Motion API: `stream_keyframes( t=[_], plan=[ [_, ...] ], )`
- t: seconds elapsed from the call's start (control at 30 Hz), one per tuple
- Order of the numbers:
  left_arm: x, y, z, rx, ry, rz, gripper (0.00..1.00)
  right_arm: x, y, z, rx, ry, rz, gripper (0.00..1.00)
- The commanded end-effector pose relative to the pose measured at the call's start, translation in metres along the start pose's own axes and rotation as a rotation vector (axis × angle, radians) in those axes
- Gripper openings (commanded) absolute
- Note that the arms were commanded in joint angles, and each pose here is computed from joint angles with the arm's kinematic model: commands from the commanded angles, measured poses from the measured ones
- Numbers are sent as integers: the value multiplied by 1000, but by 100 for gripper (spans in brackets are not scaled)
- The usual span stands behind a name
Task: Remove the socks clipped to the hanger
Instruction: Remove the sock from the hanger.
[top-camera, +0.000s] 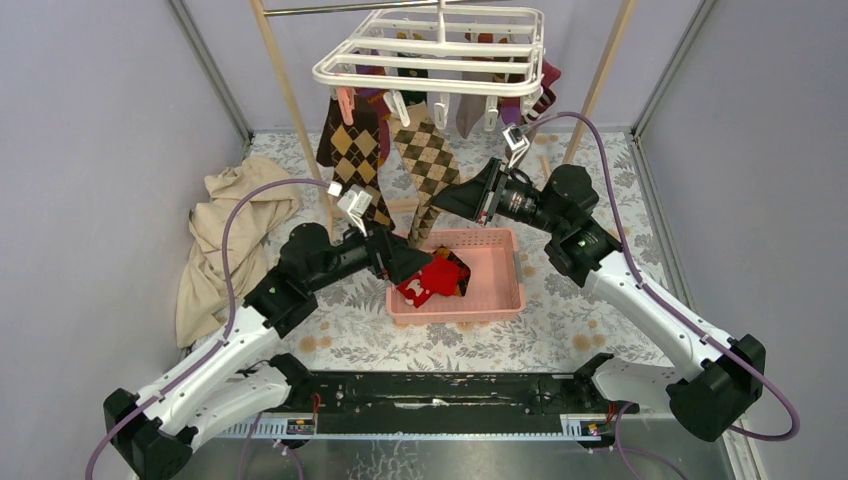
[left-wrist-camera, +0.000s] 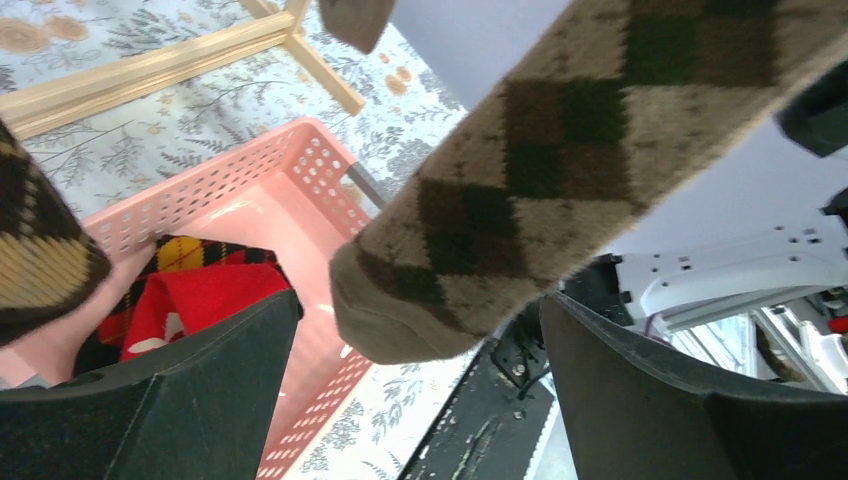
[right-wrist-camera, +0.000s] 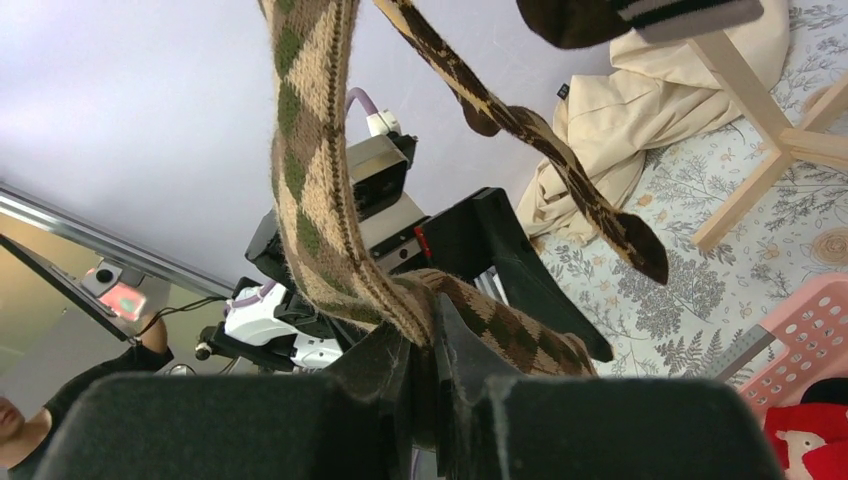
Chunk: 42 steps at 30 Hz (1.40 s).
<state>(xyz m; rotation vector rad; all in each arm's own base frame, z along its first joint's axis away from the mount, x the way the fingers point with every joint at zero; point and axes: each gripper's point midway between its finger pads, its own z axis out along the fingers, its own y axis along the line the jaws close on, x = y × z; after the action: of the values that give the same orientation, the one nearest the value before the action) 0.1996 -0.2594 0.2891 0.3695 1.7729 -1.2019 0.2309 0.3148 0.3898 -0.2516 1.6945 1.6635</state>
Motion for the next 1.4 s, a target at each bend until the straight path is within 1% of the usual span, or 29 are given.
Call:
stream_keyframes(
  t=[0.0, 0.2, 0.3, 0.33, 0.4, 0.5, 0.57, 0.6, 0.63, 0.8, 0.87, 0.97, 1.0, 1.13, 1.23, 1.3, 1.37],
  plan=[
    [-19, 6, 10, -53, -70, 82, 99, -11, 32, -2, -96, -20, -39, 7],
    [-31, 13, 13, -110, -128, 95, 99, -7, 34, -3, -106, -1, -34, 7],
    [-38, 11, 11, -112, -156, 101, 99, -5, 34, -4, -107, 9, -28, 7],
    [-40, 10, 10, -110, -164, 101, 96, -4, 33, -4, -108, 13, -26, 7],
    [-42, 7, 11, -101, -166, 101, 85, -2, 32, -4, -107, 21, -23, 7],
    [-42, 3, 15, -81, -150, 95, 61, 1, 28, -4, -103, 33, -17, 7],
    [-41, 1, 18, -68, -135, 90, 49, 4, 26, -3, -101, 41, -13, 7],
    [-40, 0, 19, -63, -129, 85, 40, 5, 25, -4, -99, 44, -12, 7],
    [-40, -2, 20, -55, -126, 83, 34, 6, 24, -3, -98, 48, -11, 7],
    [-36, -6, 21, -25, -110, 79, 27, 9, 22, -4, -92, 59, -13, 7],
    [-34, -10, 21, -5, -101, 79, 26, 9, 20, -4, -87, 62, -18, 7],
    [-29, -22, 21, 60, -61, 61, 25, 12, 13, -3, -57, 74, -30, 11],
    [-25, -28, 20, 91, -32, 50, 25, 12, 10, -3, -43, 76, -35, 14],
    [-13, -45, 19, 173, 61, 11, 25, 13, -7, -4, 34, 76, -70, 32],
    [-12, -48, 16, 196, 93, -27, 26, 14, -16, -6, 76, 71, -91, 45],
    [-13, -47, 12, 219, 101, -64, 26, 14, -20, -7, 97, 68, -105, 51],
    [-17, -42, 8, 247, 99, -113, 26, 13, -23, -10, 118, 60, -115, 55]
  ],
)
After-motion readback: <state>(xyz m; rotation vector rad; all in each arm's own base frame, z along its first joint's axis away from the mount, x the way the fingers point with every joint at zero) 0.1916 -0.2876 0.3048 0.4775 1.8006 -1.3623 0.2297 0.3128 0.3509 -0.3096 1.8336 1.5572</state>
